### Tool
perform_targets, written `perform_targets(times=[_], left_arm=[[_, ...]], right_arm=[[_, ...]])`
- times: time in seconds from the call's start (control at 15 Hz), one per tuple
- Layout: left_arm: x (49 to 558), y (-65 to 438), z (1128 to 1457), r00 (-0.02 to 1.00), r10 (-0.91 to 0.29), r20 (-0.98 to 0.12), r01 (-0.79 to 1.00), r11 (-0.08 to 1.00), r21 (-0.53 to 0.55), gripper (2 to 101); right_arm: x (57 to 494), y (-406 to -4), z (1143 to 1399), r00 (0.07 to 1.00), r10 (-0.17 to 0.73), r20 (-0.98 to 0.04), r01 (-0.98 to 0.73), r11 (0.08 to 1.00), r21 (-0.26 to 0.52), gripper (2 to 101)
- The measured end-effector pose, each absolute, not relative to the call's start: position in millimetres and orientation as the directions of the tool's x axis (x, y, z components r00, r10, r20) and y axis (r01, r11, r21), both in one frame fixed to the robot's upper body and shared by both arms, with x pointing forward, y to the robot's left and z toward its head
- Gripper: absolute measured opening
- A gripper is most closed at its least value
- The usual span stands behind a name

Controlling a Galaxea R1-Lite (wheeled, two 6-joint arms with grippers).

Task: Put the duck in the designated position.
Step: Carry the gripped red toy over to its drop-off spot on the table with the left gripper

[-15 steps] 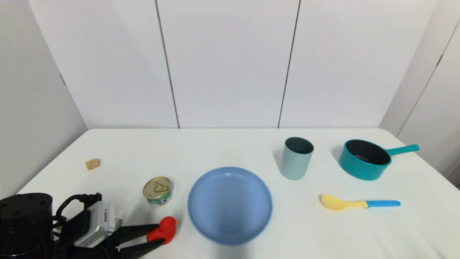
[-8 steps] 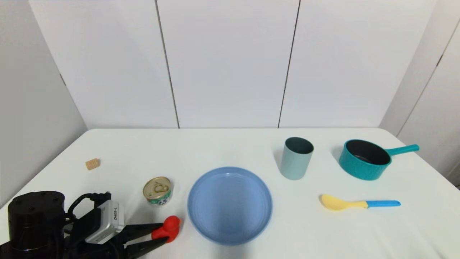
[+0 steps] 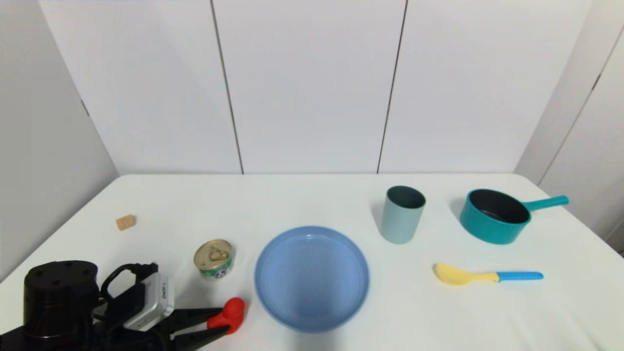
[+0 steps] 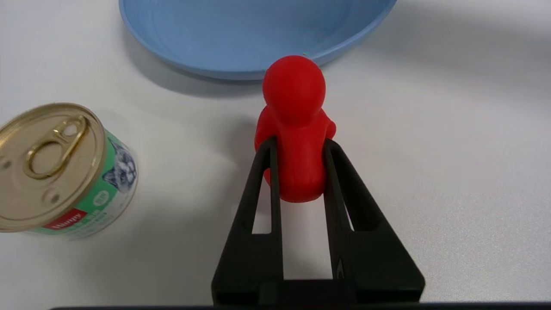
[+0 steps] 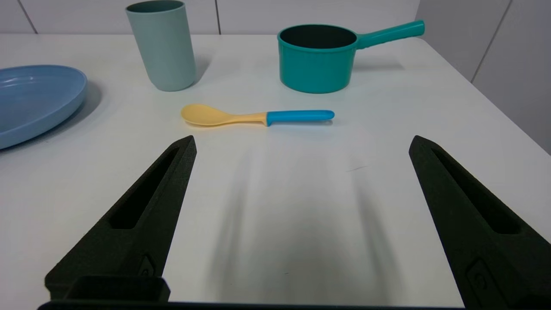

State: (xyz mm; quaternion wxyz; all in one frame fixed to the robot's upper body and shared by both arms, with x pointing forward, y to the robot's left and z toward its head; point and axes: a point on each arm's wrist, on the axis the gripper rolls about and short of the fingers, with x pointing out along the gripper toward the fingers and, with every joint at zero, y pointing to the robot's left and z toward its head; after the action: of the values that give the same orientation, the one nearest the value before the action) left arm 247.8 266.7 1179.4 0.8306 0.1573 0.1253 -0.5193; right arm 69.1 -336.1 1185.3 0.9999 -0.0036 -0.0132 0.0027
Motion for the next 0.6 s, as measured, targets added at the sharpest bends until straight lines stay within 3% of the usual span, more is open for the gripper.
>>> perform_targets(times=[0.6], left_arm=[[247.4, 267.0, 1175.8, 0.418, -0.819, -0.393, 0.905, 0.411, 0.109, 18.3]], right_arm=[[69.1, -336.1, 1185.3, 1.0, 0.005, 0.026, -0.005, 1.0, -0.007, 98.0]])
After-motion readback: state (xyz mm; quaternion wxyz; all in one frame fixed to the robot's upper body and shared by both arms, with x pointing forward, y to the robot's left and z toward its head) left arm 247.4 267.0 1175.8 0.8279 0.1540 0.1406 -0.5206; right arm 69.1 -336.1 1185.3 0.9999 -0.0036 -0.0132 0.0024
